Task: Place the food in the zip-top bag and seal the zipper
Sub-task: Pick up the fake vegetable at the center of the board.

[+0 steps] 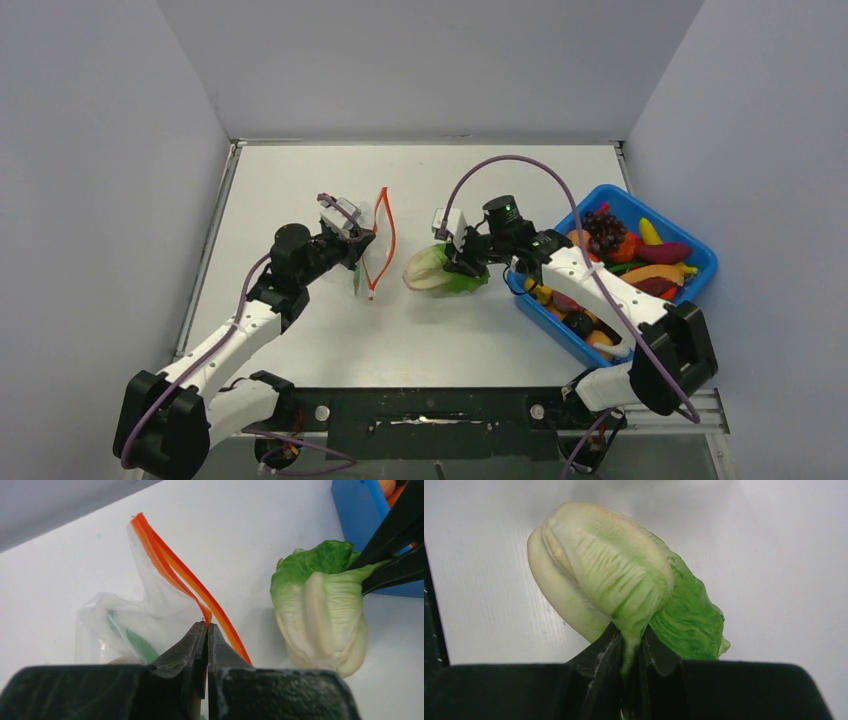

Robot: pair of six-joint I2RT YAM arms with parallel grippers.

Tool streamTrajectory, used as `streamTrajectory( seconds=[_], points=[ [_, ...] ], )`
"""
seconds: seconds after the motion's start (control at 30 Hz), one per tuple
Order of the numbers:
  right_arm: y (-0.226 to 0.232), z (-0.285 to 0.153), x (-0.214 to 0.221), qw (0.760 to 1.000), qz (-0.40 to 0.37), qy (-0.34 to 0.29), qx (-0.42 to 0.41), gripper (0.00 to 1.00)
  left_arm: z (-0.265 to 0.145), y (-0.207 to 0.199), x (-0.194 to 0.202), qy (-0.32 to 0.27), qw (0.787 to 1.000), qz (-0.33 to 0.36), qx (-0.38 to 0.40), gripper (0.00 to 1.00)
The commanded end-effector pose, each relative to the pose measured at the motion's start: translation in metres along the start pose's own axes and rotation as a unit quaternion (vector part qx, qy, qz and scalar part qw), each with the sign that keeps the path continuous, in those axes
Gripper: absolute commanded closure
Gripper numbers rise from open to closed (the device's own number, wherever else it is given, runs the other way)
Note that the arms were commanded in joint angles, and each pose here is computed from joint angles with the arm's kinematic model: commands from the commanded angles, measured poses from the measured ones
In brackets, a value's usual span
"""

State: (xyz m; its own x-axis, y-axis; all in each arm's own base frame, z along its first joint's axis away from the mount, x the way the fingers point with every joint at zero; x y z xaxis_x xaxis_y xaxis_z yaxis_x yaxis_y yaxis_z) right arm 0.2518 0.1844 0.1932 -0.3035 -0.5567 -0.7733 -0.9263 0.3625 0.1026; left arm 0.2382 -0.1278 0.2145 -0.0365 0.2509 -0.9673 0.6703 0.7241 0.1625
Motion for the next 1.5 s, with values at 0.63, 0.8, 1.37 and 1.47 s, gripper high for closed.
streamTrajectory(
  seconds=[0.63, 0.8, 1.37, 1.47],
  points=[
    [0.049, -0.040, -0.083, 0.848, 0.525, -0.045, 0.062, 1.00, 0.016, -0.023, 0.002, -0.088, 0.974, 0.171, 0.119, 1.00],
    [0.051, -0.003, -0.073, 0.814, 0.579, -0.030, 0.023, 1.00, 0.014, -0.025, -0.003, -0.087, 0.976, 0.175, 0.098, 1.00],
    [0.054, 0.018, -0.047, 0.795, 0.598, 0.034, 0.099, 1.00, 0.006, -0.016, -0.020, -0.158, 0.967, 0.199, 0.011, 1.00],
    [0.056, 0.012, -0.055, 0.791, 0.605, 0.013, 0.086, 1.00, 0.013, -0.019, -0.013, -0.161, 0.967, 0.193, 0.029, 1.00]
  ],
)
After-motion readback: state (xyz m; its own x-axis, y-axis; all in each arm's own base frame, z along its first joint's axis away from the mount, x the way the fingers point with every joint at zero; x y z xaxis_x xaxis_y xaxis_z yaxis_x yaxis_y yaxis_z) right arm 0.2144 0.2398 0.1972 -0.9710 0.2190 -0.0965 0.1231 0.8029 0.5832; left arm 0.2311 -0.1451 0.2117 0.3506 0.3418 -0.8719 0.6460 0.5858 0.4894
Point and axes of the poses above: each gripper's point midway between its finger pads, its own z axis out along the fingers, its own y axis along the line the jaws close on, x = y × z, the point moved 10 cm from there along -z, back along the fingers, and after that the axes turned 15 degrees about z, right-handed, at the moved point
